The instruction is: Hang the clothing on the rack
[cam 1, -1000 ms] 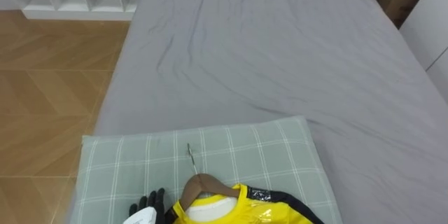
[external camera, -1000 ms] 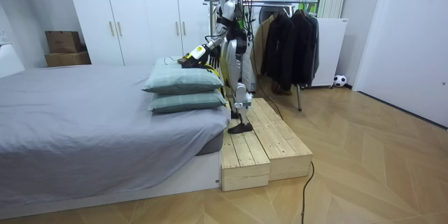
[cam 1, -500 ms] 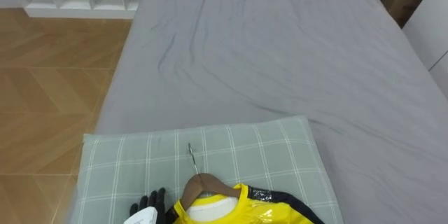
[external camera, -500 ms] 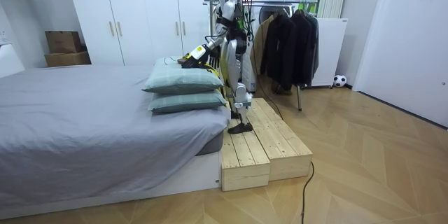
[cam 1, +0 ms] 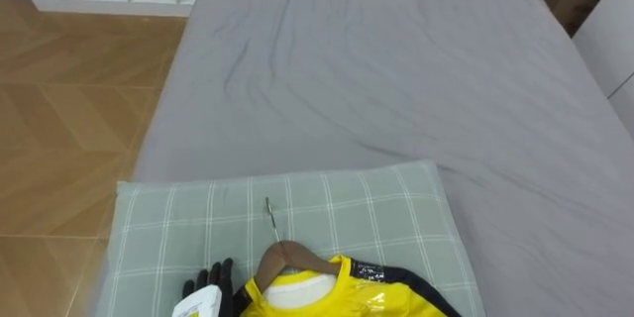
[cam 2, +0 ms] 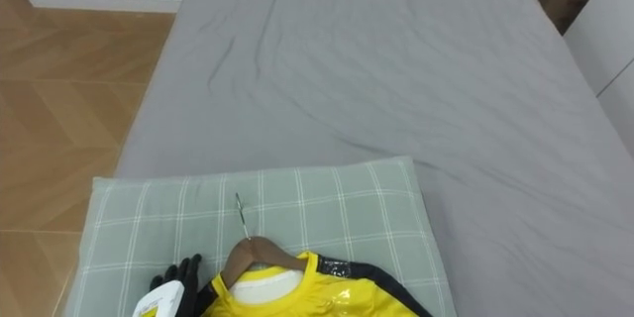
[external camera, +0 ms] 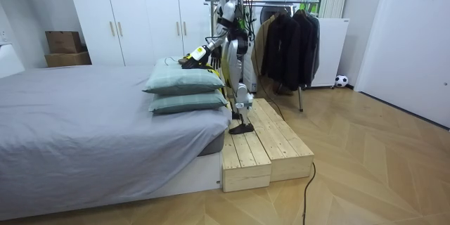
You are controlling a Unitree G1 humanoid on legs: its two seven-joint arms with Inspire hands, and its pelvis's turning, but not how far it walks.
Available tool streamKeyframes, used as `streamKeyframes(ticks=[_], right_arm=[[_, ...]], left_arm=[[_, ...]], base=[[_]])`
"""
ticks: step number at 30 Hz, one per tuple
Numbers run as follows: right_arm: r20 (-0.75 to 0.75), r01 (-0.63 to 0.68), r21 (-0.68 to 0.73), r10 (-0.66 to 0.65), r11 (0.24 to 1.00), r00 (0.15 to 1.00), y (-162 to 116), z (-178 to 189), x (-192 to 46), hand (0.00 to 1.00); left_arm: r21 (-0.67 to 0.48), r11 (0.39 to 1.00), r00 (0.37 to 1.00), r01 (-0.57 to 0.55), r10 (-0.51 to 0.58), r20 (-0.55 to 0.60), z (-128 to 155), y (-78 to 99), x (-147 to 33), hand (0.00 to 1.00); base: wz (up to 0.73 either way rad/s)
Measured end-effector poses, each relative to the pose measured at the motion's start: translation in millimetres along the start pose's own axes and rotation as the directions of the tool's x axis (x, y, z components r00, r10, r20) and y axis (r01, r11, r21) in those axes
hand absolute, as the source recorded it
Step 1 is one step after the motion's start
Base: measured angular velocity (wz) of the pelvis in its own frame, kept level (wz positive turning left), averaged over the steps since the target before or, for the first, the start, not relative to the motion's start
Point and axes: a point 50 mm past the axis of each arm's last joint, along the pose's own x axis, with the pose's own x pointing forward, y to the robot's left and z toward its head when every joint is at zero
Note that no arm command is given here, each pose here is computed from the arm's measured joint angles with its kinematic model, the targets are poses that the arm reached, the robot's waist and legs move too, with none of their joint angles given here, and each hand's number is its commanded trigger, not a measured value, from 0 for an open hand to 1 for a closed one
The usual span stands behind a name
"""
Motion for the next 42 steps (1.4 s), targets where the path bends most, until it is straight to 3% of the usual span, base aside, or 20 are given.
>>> streamKeyframes(ticks=[2,4,5,6,16,42], right_arm=[[0.0,-0.003,0.0,0.003,1.0,1.0,0,0,0,0.0],[0.001,-0.005,0.0,0.005,1.0,1.0,0,0,0,0.0],[0.001,-0.005,0.0,0.005,1.0,1.0,0,0,0,0.0],[0.001,-0.005,0.0,0.005,1.0,1.0,0,0,0,0.0],[0.003,-0.005,-0.003,0.005,1.0,1.0,0,2,0,0.0],[0.004,-0.007,-0.008,0.007,1.0,1.0,0,3,0,0.0]], left_arm=[[0.0,1.0,1.0,0.002,-0.002,-0.002,0,-0.2,-0.1,0.0],[0.001,1.0,1.0,0.004,-0.004,-0.002,0,-0.2,0.2,0.22],[0.001,1.0,1.0,0.005,-0.005,-0.003,0,-0.3,0.3,0.71],[0.003,1.0,1.0,0.007,-0.007,-0.005,-1,-0.5,0.5,1.0],[-0.007,0.999,0.999,-0.052,0.052,-0.01,1,15.4,11.3,1.0],[-0.014,0.998,0.997,-0.069,0.069,-0.022,2,16.0,12.0,1.0]], base=[[0.0],[0.0],[0.0],[0.0],[0.0],[0.0]])
